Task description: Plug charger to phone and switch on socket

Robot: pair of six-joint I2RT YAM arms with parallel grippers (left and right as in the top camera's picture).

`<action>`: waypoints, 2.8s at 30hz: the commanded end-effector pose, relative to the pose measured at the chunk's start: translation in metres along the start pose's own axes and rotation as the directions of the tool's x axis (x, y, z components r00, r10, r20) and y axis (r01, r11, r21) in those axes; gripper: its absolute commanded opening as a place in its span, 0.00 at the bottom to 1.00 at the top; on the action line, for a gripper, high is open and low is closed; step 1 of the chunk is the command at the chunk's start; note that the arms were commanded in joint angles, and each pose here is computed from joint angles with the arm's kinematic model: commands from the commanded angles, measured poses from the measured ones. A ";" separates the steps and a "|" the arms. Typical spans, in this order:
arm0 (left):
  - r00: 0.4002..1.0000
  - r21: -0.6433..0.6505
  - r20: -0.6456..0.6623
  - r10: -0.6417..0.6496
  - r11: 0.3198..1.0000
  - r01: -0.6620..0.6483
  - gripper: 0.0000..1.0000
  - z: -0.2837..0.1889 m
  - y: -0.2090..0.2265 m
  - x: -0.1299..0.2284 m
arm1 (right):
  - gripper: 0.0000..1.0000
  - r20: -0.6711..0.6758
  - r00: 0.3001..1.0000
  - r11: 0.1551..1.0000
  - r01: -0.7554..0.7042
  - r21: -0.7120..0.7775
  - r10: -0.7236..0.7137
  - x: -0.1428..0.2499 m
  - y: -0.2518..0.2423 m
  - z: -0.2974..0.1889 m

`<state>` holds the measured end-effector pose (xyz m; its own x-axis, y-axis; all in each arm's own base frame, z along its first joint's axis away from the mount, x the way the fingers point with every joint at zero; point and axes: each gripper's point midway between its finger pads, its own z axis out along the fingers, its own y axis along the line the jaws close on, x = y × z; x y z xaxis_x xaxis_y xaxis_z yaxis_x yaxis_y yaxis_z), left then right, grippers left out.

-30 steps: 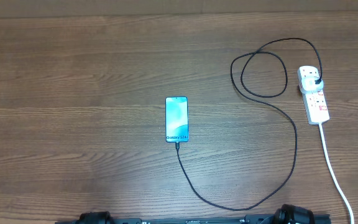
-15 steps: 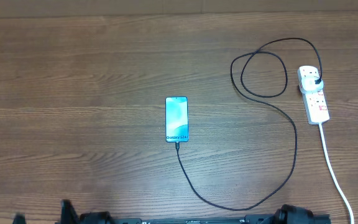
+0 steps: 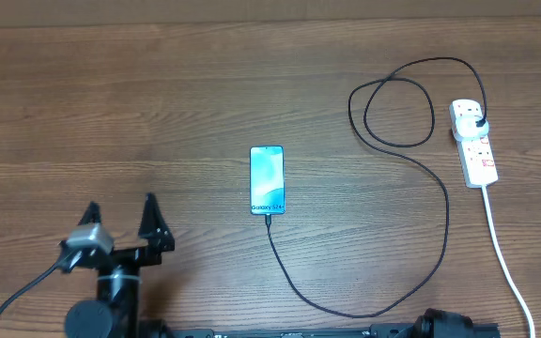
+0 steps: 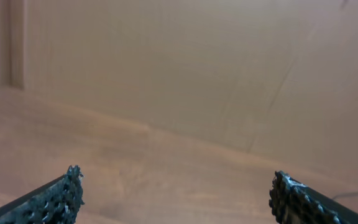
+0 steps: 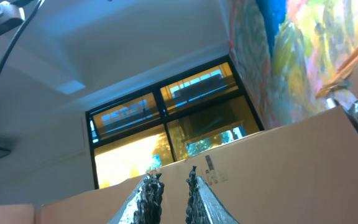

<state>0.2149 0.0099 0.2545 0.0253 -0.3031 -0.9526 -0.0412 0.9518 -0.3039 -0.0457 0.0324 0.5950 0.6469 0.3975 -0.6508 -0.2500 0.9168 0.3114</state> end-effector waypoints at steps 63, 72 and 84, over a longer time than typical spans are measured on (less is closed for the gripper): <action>0.996 -0.009 -0.090 -0.003 1.000 0.002 1.00 0.030 0.027 0.095 | 0.25 0.148 0.989 0.998 0.014 -0.067 -0.004 -0.026 0.019 -0.078; 0.996 -0.009 -0.090 -0.003 1.000 0.003 1.00 0.030 0.027 0.095 | 0.29 0.160 0.987 0.996 0.006 -0.084 0.008 -0.033 0.020 -0.085; 0.967 0.011 -0.089 0.238 0.971 -0.238 1.00 0.030 0.027 0.095 | 0.29 0.154 0.988 0.997 0.004 -0.081 0.008 -0.031 0.019 -0.084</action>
<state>0.2461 0.0080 0.1567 -0.0735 -0.1987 -0.9773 -0.0431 0.9797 -0.1959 -0.1303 0.0428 0.5657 0.7489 0.3933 -0.5334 -0.3053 0.9191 0.2491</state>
